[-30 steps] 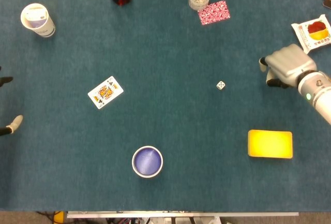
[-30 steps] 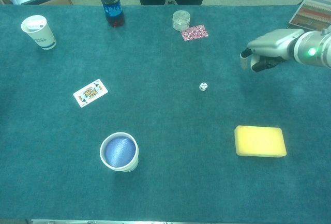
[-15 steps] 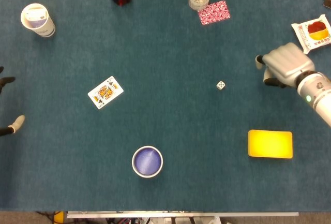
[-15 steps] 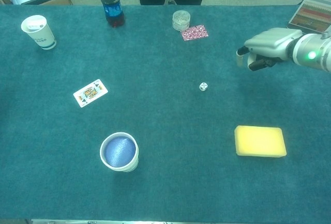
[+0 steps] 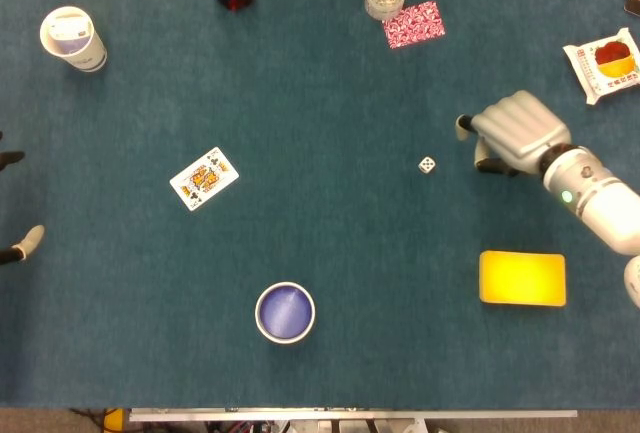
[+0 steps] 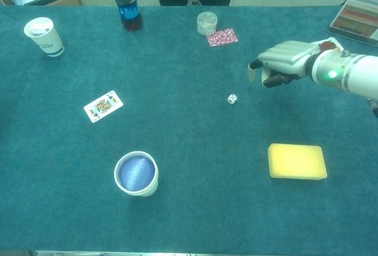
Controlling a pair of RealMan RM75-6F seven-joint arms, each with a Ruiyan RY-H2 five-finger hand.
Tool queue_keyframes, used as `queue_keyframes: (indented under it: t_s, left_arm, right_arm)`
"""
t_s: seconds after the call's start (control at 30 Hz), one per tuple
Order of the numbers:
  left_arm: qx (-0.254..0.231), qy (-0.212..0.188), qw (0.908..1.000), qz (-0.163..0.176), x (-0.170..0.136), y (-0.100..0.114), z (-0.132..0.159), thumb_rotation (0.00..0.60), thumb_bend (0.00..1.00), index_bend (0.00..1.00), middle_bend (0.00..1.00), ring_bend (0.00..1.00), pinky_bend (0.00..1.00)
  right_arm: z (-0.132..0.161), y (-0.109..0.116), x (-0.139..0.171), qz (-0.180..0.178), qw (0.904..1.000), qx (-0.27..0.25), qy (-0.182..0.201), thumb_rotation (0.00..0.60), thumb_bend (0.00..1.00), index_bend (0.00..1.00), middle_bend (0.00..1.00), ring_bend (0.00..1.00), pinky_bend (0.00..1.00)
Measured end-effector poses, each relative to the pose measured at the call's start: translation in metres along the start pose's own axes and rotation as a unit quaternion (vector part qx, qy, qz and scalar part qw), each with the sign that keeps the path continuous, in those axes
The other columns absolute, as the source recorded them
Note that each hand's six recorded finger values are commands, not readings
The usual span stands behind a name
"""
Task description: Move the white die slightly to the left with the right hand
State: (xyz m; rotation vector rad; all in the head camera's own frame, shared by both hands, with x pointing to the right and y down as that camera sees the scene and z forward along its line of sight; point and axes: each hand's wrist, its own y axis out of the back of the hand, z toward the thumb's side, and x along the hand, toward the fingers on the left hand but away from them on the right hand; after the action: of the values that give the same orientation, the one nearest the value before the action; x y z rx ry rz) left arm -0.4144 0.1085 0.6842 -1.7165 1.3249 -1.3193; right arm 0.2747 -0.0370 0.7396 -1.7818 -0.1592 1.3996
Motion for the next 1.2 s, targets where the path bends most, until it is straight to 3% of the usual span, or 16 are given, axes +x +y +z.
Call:
queue_keyframes:
  t_s: [0.57, 1.2]
  left_arm:
    - [-0.006, 0.003, 1.0, -0.002, -0.003, -0.002, -0.006, 0.6, 0.21, 0.19, 0.07, 0.08, 0.36]
    - [-0.011, 0.01, 0.9999, -0.002, -0.007, -0.004, -0.01, 0.6, 0.21, 0.19, 0.07, 0.08, 0.36]
  right_arm:
    - [0.017, -0.013, -0.011, 0.016, 0.999, -0.029, 0.031, 0.272, 1.0, 0.33, 1.0, 1.0, 1.0]
    - [0.022, -0.02, -0.017, 0.025, 0.9983, -0.035, 0.04, 0.282, 1.0, 0.33, 1.0, 1.0, 1.0]
